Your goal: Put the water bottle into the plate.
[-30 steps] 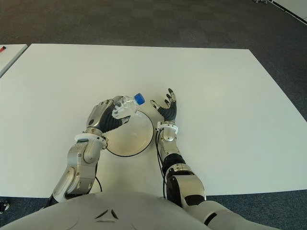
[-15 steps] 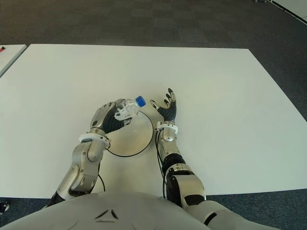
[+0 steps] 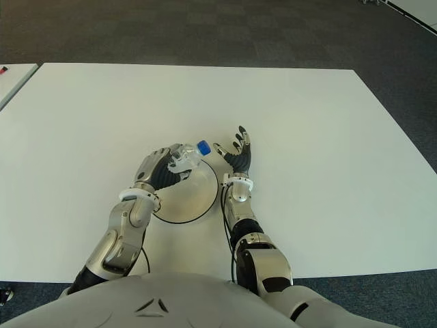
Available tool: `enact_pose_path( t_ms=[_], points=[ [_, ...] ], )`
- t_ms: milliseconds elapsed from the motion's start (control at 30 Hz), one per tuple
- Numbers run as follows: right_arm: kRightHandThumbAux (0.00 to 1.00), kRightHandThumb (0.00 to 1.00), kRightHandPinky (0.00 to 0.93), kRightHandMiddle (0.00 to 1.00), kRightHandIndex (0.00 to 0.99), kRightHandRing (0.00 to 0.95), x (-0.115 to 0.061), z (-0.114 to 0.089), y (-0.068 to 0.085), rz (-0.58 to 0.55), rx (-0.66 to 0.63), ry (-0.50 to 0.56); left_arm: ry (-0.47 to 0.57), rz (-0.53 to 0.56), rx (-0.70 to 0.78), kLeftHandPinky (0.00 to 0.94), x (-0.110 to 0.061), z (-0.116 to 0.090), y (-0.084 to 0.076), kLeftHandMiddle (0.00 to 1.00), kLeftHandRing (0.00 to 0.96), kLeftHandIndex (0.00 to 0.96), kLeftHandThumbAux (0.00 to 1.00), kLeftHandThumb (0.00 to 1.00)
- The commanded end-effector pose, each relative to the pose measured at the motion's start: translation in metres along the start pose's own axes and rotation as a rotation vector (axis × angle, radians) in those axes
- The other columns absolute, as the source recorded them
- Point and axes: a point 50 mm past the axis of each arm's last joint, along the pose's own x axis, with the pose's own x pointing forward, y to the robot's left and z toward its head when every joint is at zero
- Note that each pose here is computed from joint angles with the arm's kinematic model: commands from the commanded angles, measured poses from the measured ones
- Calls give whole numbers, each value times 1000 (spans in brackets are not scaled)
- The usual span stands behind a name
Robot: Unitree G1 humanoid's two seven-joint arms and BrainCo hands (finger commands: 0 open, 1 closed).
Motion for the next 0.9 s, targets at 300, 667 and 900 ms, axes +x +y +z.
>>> enact_pose_path(
  t_ms=[300,667,900],
  points=[
    [935,0,152,91,109,95,-9,-14,-1,-8,5,75,-3,-24,30,124,11,-6,-8,535,781,410,663,859],
    [959,0,156,101,120,102,-9,-14,-1,-12,11,77,-17,-43,48,95,13,-10,-12,534,776,408,664,859],
    [962,0,162,102,121,104,-9,-14,0,-11,17,76,-23,-69,67,123,14,-12,-14,529,777,405,665,858]
  ],
)
